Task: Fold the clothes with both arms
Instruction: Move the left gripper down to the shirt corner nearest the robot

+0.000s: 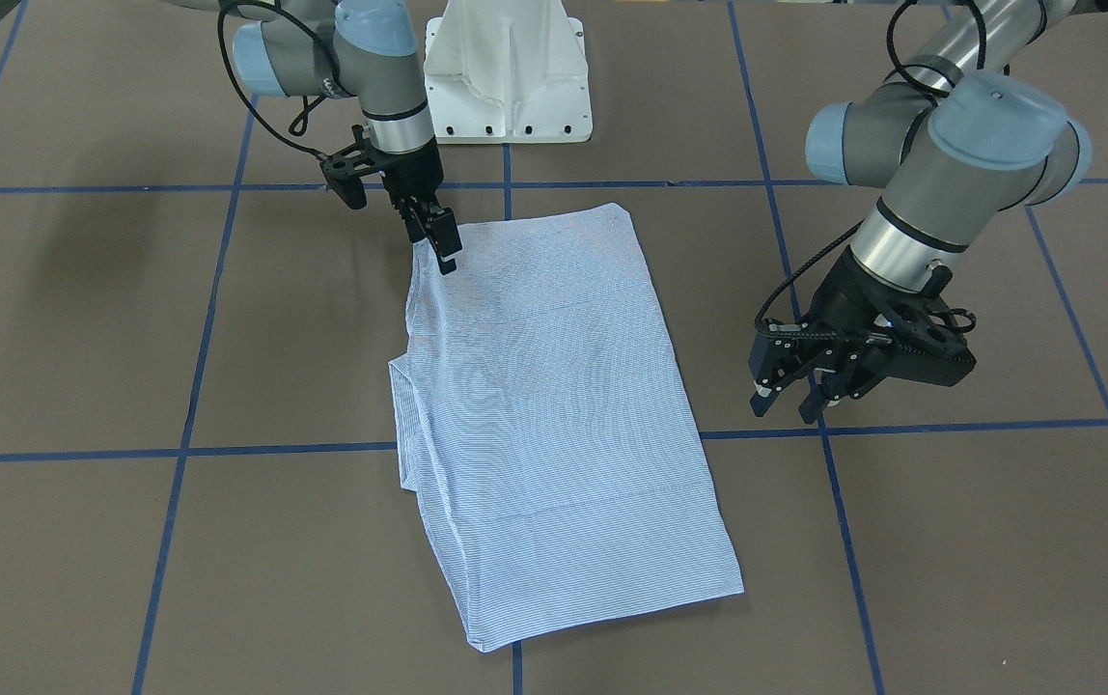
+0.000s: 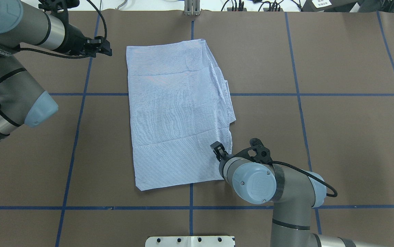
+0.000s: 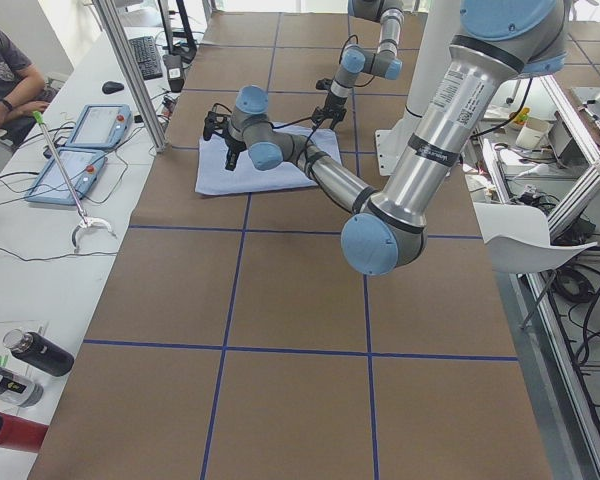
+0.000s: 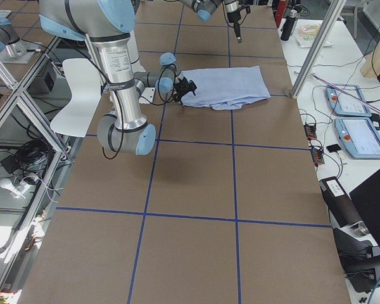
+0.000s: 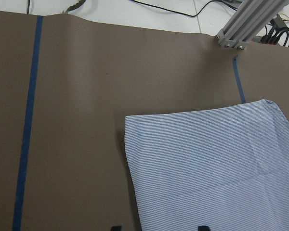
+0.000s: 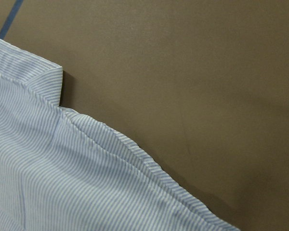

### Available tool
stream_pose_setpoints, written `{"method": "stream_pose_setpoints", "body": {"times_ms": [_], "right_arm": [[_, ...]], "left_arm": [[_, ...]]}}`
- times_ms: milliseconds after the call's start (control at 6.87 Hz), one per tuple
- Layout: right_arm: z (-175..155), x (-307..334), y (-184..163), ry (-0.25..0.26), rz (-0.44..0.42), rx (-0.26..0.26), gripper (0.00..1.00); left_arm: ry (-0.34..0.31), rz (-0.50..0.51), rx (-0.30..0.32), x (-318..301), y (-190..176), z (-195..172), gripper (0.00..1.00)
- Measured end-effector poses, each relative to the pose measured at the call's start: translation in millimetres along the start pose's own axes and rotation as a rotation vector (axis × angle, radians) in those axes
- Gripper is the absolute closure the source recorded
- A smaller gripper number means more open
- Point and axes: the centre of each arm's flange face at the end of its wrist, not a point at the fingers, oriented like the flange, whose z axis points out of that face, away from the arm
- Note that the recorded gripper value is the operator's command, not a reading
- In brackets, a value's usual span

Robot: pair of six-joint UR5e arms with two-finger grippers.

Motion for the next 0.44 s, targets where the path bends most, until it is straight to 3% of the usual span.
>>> {"method": "stream_pose_setpoints", "body": {"times_ms": [437], "right_arm": [[-6.6,2.4,4.6,0.042,-0.011,0.017,0.08]], "left_arm": [[0.002,-0.002,-0.002,0.4,0.4,-0.2,0.39]]}}
